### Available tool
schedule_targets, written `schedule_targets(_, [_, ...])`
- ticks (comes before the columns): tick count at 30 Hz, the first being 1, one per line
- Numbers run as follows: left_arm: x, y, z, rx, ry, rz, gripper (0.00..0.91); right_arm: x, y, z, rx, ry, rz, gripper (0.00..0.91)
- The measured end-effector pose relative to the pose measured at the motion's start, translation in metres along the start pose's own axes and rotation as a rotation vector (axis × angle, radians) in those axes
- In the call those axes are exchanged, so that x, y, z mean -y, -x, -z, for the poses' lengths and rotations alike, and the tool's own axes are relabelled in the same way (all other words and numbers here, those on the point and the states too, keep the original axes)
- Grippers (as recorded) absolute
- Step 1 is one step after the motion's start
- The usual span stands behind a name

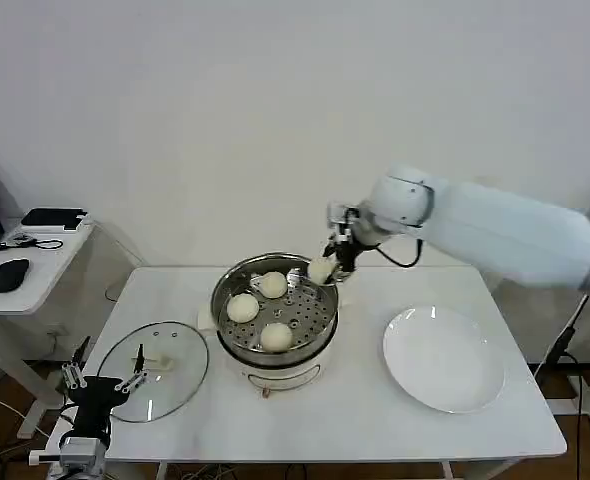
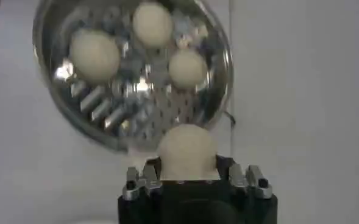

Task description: Take steamed baozi put them in steamer then cover it.

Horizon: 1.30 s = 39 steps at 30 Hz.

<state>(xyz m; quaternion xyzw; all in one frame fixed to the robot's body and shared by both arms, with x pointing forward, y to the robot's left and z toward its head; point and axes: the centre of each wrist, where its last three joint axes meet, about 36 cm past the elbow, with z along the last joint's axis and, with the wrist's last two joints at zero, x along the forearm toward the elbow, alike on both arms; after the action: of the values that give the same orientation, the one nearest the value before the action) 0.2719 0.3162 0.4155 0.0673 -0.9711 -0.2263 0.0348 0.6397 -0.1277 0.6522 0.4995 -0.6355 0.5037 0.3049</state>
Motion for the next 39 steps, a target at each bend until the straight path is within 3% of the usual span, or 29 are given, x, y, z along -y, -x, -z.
schedule_targets(8, [0.000, 0.000, 0.002, 0.006, -0.005, 0.002, 0.907, -0.006, 0.034, 0.017, -0.038, 0.047, 0.034, 0.615])
schedule_targets(27, [-0.002, 0.000, 0.001, 0.006, -0.004, 0.005, 0.907, -0.020, 0.078, 0.017, -0.084, 0.092, 0.063, 0.625])
schedule_targets(28, [-0.002, 0.000, 0.002, 0.007, -0.004, 0.005, 0.907, -0.021, 0.079, 0.017, -0.084, 0.094, 0.063, 0.635])
schedule_targets(29, [-0.002, 0.000, 0.002, 0.007, -0.003, 0.005, 0.907, -0.021, 0.080, 0.016, -0.083, 0.097, 0.061, 0.907])
schedule_targets(39, [0.000, -0.002, 0.001, 0.003, -0.007, 0.007, 0.907, -0.019, 0.074, 0.017, -0.058, 0.112, 0.025, 0.907])
